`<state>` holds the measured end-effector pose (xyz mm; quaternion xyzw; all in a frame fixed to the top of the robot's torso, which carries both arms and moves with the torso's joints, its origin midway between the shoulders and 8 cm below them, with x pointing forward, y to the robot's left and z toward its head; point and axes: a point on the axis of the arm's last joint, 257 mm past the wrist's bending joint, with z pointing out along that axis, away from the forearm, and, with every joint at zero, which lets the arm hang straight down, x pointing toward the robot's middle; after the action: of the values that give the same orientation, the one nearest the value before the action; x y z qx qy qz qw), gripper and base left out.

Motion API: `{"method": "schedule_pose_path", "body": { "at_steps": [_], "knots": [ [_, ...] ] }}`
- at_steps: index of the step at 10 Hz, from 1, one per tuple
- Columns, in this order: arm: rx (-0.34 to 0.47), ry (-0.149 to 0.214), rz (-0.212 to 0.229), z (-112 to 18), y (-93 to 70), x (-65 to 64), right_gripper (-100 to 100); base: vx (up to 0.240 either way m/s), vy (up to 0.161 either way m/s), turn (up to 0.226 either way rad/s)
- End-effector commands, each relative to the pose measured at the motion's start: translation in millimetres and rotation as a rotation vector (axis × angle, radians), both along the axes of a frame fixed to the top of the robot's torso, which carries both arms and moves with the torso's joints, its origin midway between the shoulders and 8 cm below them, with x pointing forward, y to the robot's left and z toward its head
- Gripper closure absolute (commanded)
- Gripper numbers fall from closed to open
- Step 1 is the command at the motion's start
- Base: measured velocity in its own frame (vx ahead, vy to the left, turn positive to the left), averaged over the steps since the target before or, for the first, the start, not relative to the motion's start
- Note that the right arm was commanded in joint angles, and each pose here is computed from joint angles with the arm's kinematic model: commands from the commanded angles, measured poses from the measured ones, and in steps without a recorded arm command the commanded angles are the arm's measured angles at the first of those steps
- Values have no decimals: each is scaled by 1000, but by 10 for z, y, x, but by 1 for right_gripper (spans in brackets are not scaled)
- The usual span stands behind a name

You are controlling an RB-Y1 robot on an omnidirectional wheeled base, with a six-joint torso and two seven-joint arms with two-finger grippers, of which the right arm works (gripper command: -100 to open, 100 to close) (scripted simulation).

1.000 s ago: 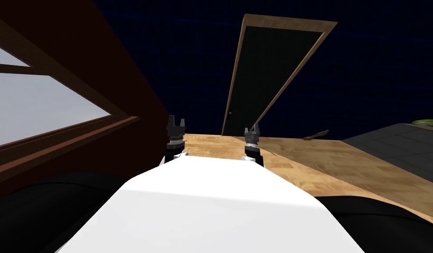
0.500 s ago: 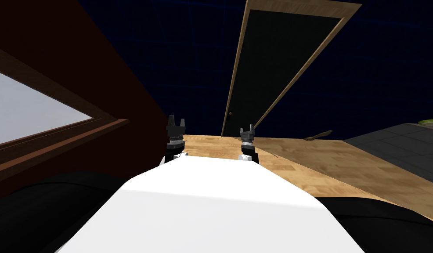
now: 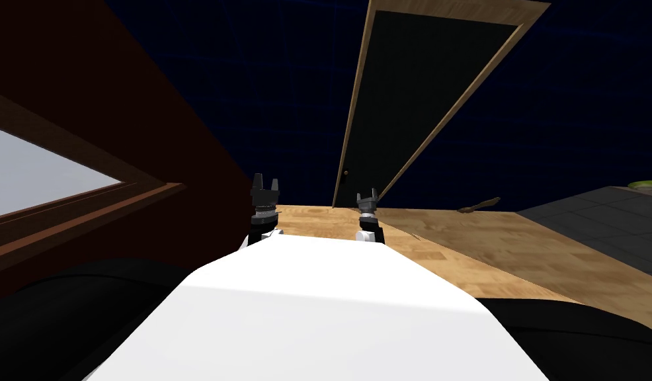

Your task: Pull the door open

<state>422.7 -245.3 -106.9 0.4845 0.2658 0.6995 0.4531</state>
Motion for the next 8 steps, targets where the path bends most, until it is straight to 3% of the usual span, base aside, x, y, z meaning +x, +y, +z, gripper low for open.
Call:
{"method": "schedule_pose_path", "body": {
  "at_steps": [1, 8],
  "knots": [
    [57, 14, 33, -96, 60, 63, -100, 106, -4, -15],
    [299, 82, 166, -500, 312, 327, -100, 96, -13, -16]
  ]
}}
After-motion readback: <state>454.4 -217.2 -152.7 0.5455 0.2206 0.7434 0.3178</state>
